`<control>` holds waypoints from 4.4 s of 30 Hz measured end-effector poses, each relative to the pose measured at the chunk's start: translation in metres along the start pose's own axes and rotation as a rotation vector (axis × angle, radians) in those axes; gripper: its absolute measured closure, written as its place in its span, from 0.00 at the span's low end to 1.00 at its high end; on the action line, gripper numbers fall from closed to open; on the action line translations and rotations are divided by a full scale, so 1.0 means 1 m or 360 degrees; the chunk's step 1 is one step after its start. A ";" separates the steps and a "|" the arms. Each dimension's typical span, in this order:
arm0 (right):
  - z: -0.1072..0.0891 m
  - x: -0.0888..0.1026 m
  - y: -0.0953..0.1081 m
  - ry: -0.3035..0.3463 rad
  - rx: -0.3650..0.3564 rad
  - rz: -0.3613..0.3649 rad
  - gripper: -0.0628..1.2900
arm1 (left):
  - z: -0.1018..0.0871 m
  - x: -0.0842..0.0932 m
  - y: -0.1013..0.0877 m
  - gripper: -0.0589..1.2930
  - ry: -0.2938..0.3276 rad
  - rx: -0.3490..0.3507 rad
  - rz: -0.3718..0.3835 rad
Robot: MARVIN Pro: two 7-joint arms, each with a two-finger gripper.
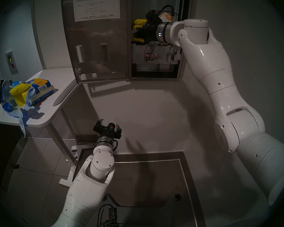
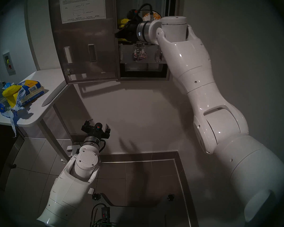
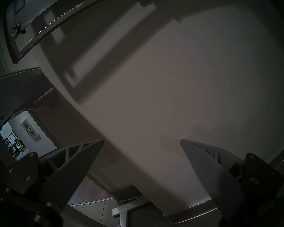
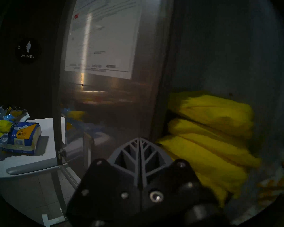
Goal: Open the dispenser door, put the pads inside, close the door
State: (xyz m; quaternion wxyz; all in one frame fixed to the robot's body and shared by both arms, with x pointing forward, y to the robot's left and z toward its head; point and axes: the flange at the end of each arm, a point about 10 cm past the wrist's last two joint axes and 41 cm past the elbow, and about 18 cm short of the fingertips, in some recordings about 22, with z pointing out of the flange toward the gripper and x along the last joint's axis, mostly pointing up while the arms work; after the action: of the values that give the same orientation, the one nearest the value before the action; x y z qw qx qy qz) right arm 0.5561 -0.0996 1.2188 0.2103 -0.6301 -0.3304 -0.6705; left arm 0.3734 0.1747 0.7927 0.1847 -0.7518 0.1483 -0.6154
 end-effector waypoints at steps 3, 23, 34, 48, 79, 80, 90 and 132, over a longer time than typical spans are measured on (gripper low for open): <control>-0.017 -0.001 0.010 -0.0011 0.0003 0.0006 0.98 | 0.000 0.000 0.000 0.01 0.0000 0.0000 0.0000; -0.126 -0.008 0.038 -0.0125 0.0053 0.0048 0.98 | 0.000 0.000 0.000 0.01 0.0000 0.0001 0.0000; -0.192 -0.028 0.086 -0.0156 -0.0233 0.0151 0.98 | 0.000 0.000 0.000 0.01 0.0001 0.0001 0.0000; -0.251 -0.085 0.121 -0.0172 -0.0695 0.0293 0.98 | 0.000 0.001 0.000 0.01 0.0002 0.0002 -0.0001; -0.275 -0.214 0.067 -0.0293 -0.0686 0.0683 0.98 | 0.000 0.001 0.000 0.01 0.0003 0.0001 0.0000; -0.275 -0.216 0.066 -0.0297 -0.0682 0.0692 0.98 | 0.000 0.001 0.000 0.01 0.0003 0.0001 0.0000; -0.272 -0.234 0.052 -0.0334 -0.0635 0.0780 0.98 | 0.000 0.001 -0.001 0.01 0.0003 0.0001 0.0000; -0.259 -0.241 0.043 -0.0417 -0.0656 0.0826 0.85 | 0.000 0.042 -0.012 0.01 0.0257 -0.0081 0.0150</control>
State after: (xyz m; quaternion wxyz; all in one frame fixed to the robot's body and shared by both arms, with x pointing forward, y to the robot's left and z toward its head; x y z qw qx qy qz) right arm 0.4319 -0.3449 0.9922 0.1980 -0.8028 -0.0411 -0.5609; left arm 0.3819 0.1666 0.8354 0.1818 -0.6964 0.2136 -0.6606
